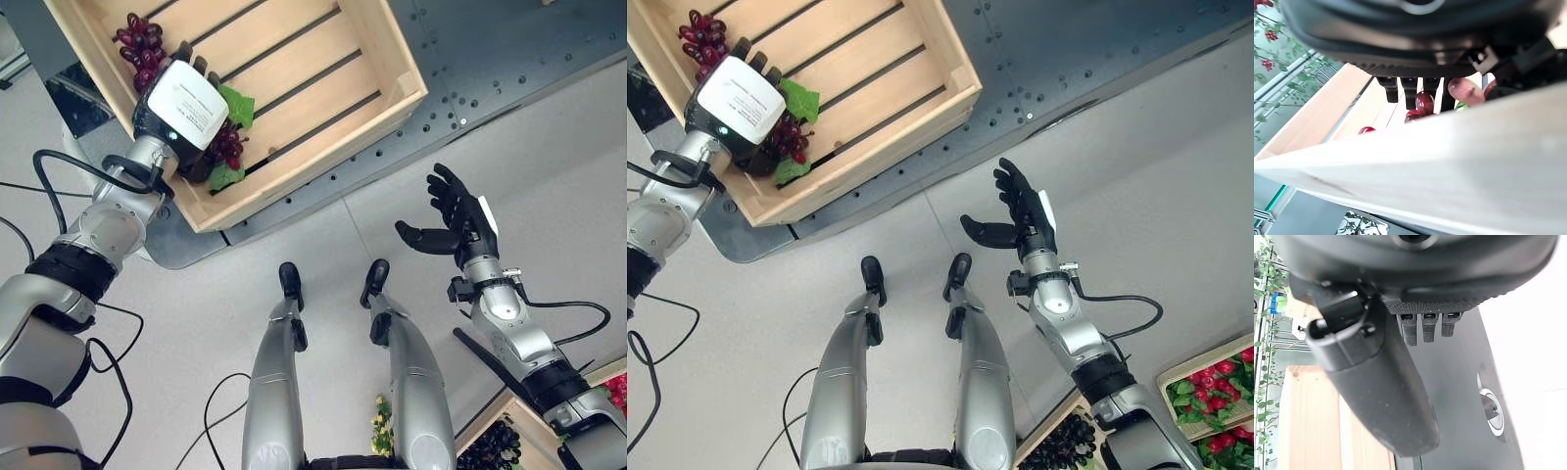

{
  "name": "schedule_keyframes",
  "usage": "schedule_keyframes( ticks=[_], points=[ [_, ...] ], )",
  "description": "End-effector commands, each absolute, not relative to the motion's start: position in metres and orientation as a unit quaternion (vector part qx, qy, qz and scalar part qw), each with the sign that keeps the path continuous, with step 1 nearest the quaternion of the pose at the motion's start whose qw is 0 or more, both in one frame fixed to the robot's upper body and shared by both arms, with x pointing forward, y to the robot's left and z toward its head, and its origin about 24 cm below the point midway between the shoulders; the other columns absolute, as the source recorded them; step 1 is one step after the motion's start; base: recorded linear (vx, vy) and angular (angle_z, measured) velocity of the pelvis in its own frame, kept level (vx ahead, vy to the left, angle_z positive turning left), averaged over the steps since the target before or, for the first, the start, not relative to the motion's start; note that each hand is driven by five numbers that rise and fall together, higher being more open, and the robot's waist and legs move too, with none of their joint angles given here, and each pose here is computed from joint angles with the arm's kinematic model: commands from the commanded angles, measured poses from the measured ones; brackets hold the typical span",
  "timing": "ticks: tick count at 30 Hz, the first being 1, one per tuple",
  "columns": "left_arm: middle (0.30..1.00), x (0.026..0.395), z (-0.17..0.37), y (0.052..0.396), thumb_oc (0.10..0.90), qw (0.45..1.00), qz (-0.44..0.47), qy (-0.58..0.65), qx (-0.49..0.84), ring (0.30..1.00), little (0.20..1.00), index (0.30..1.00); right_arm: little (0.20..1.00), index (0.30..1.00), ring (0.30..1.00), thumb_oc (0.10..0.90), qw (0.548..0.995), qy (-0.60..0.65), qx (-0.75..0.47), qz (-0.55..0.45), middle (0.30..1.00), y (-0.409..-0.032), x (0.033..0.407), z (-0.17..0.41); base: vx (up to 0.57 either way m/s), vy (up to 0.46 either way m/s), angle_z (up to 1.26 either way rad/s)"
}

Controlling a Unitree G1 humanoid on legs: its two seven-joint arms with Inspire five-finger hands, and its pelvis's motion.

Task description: Pick up the fruits from the basket on one side to the basket on the other side

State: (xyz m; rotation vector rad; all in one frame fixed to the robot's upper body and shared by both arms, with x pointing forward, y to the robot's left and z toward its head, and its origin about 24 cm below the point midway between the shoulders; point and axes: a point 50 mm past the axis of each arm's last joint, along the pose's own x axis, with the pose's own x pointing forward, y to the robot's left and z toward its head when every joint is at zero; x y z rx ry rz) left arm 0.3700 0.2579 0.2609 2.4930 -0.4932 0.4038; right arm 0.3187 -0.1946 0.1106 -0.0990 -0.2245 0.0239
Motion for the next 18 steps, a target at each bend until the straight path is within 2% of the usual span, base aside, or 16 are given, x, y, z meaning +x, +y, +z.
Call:
schedule_keyframes(
  ticks=[1,3,18],
  points=[
    [0.900,0.360,0.235,0.326,0.800,0.232,0.179,-0.005,0.956,0.900,0.900,0.900,0.900,0.900,0.900,0.800,0.975,-0.220,0.004,0.021,0.900,-0.188,0.312,0.150,-0.03,0.022,0.03],
    [0.300,0.363,0.237,0.324,0.400,0.254,0.175,-0.017,0.951,0.300,0.300,0.300,0.900,0.900,0.900,0.800,0.974,-0.225,0.005,0.020,0.900,-0.186,0.313,0.153,0.00,0.000,0.00],
    [0.300,0.365,0.242,0.317,0.400,0.295,0.143,-0.041,0.944,0.300,0.300,0.300,0.900,0.900,0.900,0.800,0.972,-0.234,0.018,0.007,0.900,-0.196,0.310,0.158,0.00,0.002,0.00]
  ],
)
